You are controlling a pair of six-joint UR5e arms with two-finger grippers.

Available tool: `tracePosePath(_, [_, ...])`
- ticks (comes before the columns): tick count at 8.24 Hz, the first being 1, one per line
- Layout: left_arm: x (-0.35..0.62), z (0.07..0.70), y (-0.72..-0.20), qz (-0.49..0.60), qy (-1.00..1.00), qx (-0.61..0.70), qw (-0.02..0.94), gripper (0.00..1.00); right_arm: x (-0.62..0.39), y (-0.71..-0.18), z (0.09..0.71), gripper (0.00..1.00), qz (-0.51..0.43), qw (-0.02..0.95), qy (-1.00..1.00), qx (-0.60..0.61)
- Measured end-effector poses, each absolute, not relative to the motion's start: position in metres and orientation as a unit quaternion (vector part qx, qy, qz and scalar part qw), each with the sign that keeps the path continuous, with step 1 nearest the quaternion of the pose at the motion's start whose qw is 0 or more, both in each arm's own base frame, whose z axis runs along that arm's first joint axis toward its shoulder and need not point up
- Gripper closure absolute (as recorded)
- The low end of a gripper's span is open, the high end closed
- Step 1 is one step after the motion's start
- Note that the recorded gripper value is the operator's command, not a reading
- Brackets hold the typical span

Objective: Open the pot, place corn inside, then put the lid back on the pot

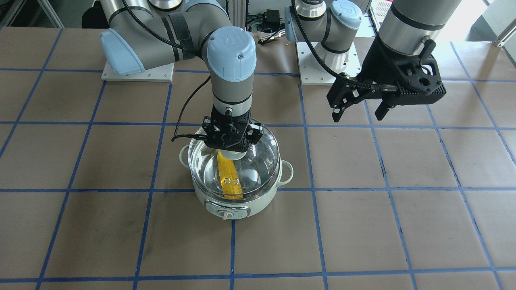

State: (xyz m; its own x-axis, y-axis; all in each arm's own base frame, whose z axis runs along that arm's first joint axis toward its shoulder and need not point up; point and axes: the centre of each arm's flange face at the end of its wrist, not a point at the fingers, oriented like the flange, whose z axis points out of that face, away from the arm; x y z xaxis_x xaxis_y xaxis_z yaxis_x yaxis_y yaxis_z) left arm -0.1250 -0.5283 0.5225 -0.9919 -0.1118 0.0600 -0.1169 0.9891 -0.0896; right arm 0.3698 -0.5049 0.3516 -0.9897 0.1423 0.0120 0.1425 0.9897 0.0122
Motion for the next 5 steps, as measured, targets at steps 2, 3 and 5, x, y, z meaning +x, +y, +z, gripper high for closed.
tracePosePath(2, [-0.1236, 0.5176, -0.5318, 0.042, -0.997, 0.061, 0.028, 0.00, 0.3697, -0.5049, 0.3502, 1.00, -0.008, 0.007, -0.998, -0.067])
tracePosePath(3, [-0.1234, 0.5171, -0.5323, 0.042, -0.997, 0.061, 0.027, 0.00, 0.3697, -0.5049, 0.3499, 1.00, -0.009, 0.007, -0.998, -0.065])
tracePosePath(5, [-0.1232, 0.5173, -0.5321, 0.042, -0.997, 0.061, 0.027, 0.00, 0.3699, -0.5053, 0.3488, 1.00, -0.009, 0.007, -0.998, -0.063])
